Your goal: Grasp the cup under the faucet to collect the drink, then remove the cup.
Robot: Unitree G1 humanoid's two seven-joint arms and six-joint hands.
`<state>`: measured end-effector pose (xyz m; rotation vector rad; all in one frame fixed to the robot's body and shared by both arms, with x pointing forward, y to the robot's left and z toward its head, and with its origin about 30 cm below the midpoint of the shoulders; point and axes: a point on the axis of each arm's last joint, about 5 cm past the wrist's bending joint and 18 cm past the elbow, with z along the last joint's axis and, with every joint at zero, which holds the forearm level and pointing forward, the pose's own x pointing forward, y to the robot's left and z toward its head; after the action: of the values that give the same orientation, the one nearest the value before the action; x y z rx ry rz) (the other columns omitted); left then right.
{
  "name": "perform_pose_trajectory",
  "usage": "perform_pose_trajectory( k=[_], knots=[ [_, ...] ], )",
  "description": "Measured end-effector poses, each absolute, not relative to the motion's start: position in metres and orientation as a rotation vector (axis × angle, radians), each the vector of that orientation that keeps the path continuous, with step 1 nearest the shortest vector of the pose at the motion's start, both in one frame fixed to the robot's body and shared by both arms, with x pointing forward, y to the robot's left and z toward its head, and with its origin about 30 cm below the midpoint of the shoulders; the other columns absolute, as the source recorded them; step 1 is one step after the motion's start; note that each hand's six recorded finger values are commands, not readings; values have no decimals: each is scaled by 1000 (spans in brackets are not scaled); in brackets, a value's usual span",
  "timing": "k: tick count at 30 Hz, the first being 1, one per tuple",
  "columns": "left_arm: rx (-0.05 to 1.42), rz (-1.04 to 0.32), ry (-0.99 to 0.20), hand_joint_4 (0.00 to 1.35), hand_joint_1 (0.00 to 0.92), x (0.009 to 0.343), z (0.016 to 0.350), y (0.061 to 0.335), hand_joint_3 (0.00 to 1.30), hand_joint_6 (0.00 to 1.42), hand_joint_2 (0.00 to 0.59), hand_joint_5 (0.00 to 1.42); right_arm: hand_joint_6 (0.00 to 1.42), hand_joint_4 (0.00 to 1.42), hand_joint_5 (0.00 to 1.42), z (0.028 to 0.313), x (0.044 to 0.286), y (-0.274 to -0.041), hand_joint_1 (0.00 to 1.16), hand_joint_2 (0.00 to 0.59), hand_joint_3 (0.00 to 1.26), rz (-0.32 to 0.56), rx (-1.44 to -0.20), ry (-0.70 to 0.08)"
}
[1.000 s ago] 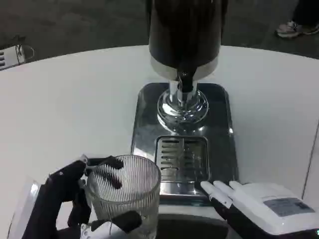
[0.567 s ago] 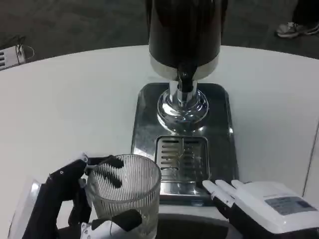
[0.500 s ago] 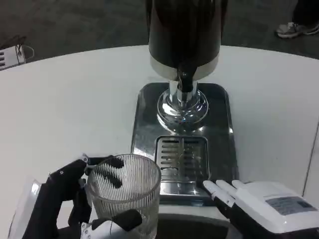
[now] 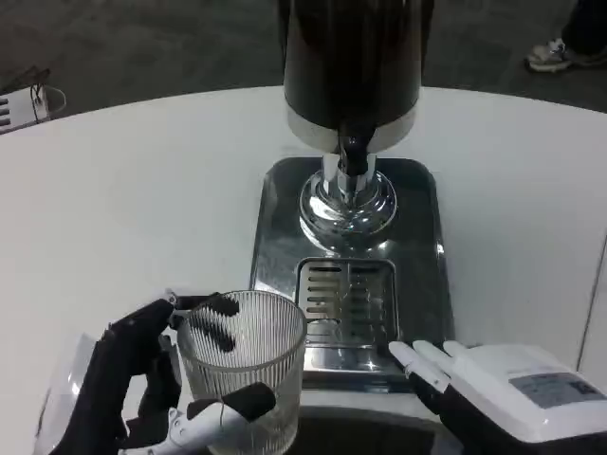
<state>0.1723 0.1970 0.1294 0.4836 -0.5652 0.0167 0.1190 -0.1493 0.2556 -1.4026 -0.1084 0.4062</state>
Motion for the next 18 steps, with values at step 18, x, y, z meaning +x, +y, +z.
perform_pose_trajectory(
  k=[18],
  knots=[
    [596,89,-598,1086,556,253,133,186,979,1424,0,1300,0,0,0,254,117,-157,552,421,0,380,-1381,-111]
  ],
)
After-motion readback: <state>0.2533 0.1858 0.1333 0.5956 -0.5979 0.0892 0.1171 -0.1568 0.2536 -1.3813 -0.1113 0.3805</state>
